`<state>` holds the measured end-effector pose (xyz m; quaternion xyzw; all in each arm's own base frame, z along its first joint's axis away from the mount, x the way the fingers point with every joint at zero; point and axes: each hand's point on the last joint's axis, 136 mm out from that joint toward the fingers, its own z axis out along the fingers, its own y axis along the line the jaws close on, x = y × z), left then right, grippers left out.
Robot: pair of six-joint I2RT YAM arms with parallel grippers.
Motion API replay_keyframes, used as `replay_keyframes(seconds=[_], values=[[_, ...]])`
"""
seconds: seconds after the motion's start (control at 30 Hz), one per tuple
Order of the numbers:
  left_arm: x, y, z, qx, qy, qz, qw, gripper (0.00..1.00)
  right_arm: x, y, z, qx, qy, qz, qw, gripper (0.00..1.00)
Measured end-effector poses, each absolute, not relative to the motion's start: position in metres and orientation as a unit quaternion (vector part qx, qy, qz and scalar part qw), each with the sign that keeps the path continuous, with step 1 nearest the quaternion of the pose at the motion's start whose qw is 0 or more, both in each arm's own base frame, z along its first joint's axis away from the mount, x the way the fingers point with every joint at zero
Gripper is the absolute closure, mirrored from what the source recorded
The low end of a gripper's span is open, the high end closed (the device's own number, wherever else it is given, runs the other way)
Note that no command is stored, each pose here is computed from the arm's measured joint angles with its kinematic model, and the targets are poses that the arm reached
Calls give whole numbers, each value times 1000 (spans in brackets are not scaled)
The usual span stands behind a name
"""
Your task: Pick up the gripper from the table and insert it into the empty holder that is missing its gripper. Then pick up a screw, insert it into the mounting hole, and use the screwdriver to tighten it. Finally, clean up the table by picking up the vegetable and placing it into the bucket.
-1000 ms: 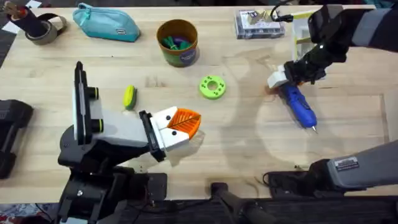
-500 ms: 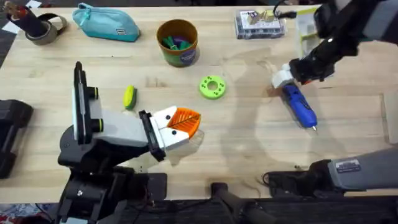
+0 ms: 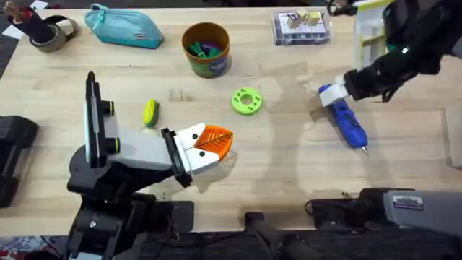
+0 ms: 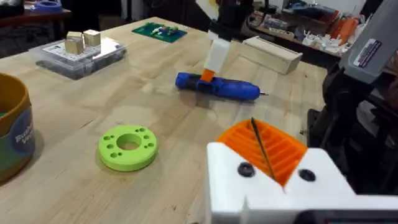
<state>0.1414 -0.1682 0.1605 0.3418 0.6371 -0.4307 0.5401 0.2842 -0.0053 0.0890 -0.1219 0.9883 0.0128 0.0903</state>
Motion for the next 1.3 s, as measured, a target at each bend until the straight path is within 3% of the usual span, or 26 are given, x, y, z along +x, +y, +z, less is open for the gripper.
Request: replay_keyframes(seconds=[0.73,0.77,0.83,0.97,1.03,1.3], values=[[141,-168,160,342,637,-431,540,984,286,-19,33,-123,992,-17,25,128],[141,-168,160,342,637,-431,540,984,286,-19,33,-124,992,-17,26,167],[141,-168,160,342,637,-431,540,984,286,-20,33,-128,991,-18,26,353],[141,-168,160,342,637,-431,540,984,288,-22,31,-129,991,-24,26,923],[141,-168,160,342,637,-431,540,984,288,-23,30,-129,991,-25,25,977],[141,-168,160,342,637,-431,540,984,287,-23,30,-129,991,-26,23,976]])
